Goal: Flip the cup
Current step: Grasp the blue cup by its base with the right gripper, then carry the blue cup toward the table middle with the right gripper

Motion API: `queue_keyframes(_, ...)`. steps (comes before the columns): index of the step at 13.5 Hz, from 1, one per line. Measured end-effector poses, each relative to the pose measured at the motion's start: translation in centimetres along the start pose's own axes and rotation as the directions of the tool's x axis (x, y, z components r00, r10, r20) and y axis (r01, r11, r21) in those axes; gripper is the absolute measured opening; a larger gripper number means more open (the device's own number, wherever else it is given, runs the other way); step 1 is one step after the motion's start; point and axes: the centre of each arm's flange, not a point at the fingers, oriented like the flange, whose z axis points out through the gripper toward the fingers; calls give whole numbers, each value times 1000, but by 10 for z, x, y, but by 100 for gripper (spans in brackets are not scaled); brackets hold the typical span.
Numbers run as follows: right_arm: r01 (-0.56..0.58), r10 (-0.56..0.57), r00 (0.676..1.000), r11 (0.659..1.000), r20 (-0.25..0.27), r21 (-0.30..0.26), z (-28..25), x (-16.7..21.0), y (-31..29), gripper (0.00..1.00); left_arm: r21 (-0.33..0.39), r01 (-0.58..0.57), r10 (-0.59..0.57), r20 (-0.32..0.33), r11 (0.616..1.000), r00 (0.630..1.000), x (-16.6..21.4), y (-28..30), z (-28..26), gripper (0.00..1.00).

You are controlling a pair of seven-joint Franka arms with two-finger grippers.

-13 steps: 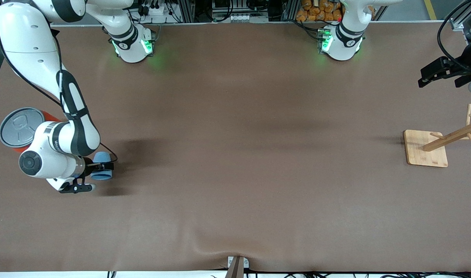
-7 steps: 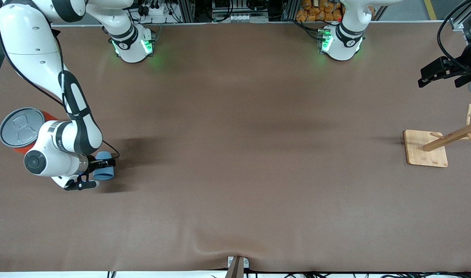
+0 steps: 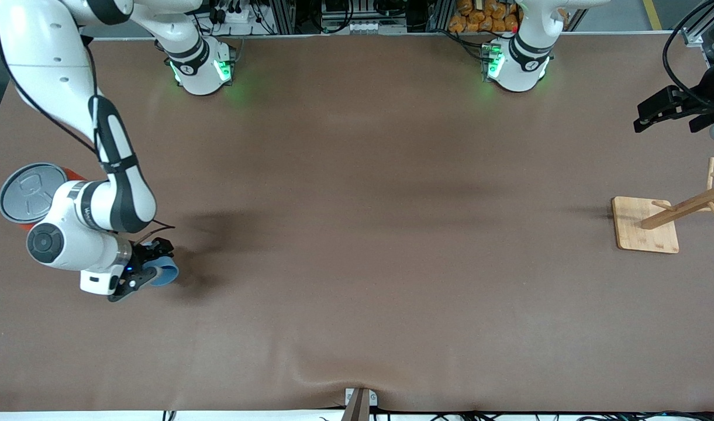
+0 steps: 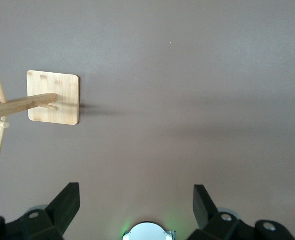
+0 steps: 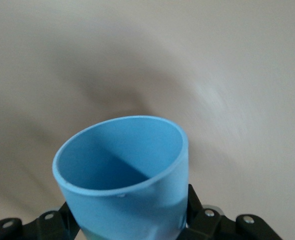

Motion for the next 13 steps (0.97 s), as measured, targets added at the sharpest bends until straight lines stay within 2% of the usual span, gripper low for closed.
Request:
queue_keyframes(2, 204, -205, 979, 979, -16, -22, -20, 34, -36, 80, 0, 0, 0, 0, 1000, 1000, 0, 0, 0, 100)
queue_keyframes(6, 505, -506, 862, 862, -15, -46, -38, 123, -162, 80, 0, 1, -1, 0, 1000, 1000, 0, 0, 0, 100)
queue_keyframes(10, 702, -703, 711, 710, -6, -65, -38, 188, -321, 80, 0, 0, 0, 0, 1000, 1000, 0, 0, 0, 100)
queue_keyframes(11, 729, -730, 683, 682, 0, -65, -32, 197, -352, 80, 0, -1, 1, 0, 1000, 1000, 0, 0, 0, 100)
queue_keyframes(13, 753, -754, 657, 653, 30, -75, -15, 211, -400, 80, 0, -1, 1, 3, 1000, 1000, 1, 0, 1, 100)
